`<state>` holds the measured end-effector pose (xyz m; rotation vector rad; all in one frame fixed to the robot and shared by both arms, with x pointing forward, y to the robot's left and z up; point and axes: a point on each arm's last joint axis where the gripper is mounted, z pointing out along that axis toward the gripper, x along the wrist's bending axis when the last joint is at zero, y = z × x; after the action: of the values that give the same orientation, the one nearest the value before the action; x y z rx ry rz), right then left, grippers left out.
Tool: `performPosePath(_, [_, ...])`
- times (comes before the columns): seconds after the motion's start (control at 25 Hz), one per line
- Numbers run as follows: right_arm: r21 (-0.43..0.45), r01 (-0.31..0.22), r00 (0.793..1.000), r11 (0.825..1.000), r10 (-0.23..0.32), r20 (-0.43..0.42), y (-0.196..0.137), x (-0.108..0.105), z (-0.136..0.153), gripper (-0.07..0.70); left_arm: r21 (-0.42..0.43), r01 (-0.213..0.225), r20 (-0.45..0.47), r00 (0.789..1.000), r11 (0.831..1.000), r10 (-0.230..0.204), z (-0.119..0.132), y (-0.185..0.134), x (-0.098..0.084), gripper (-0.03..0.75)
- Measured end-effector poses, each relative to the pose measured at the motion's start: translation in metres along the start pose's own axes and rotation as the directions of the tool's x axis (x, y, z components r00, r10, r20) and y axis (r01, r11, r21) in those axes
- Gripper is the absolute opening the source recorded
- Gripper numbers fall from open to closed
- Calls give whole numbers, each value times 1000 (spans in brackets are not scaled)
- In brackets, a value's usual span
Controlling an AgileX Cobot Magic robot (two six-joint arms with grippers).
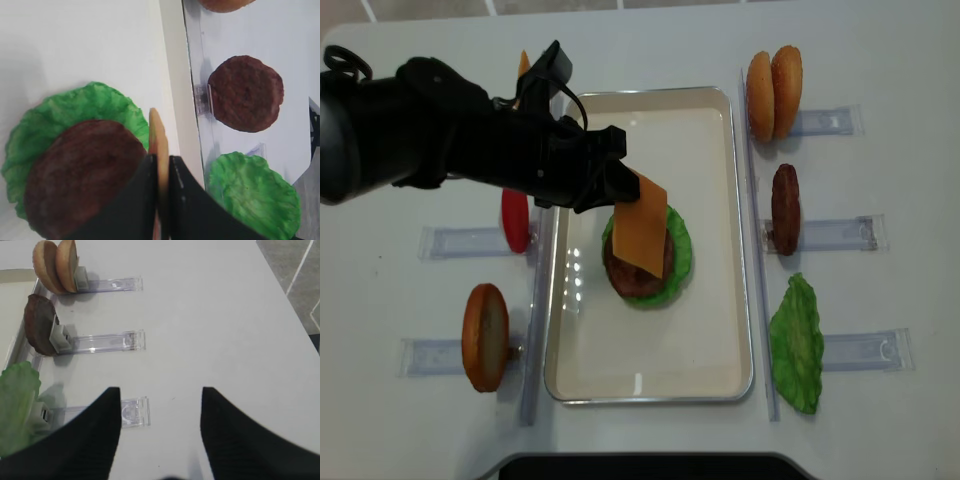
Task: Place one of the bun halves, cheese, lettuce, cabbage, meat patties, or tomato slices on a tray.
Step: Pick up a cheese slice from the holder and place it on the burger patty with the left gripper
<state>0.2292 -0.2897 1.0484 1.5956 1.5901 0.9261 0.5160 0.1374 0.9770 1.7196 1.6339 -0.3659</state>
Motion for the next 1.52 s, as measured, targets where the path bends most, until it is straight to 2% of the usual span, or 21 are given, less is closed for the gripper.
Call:
performPosePath(0.4, [0, 0, 1000, 1000, 0, 0, 0, 0, 0, 349, 21, 9, -21, 1000, 1000, -9, 13, 0, 10, 30])
performPosePath(0.68, [0, 0, 1000, 1000, 0, 0, 0, 0, 0, 349, 25, -16, -24, 1000, 1000, 17, 14, -1, 11, 30])
performPosePath(0.84, [0, 0, 1000, 1000, 0, 0, 0, 0, 0, 349, 48, -44, -29, 999, 998, 46, 14, -3, 11, 46])
performPosePath(0.92, [0, 0, 1000, 1000, 0, 0, 0, 0, 0, 349, 65, -65, -34, 997, 996, 67, 13, -4, 12, 82])
performPosePath(1.16, [0, 0, 1000, 1000, 0, 0, 0, 0, 0, 349, 99, -91, -34, 995, 991, 95, 13, -7, 12, 261])
performPosePath(1.32, [0, 0, 1000, 1000, 0, 0, 0, 0, 0, 349, 132, -112, -69, 990, 985, 122, 13, -9, 16, 294])
performPosePath(1.4, [0, 0, 1000, 1000, 0, 0, 0, 0, 0, 349, 154, -106, -99, 988, 982, 122, 11, -10, 20, 331])
performPosePath(1.52, [0, 0, 1000, 1000, 0, 0, 0, 0, 0, 349, 180, -78, -134, 985, 980, 104, 7, -10, 29, 431])
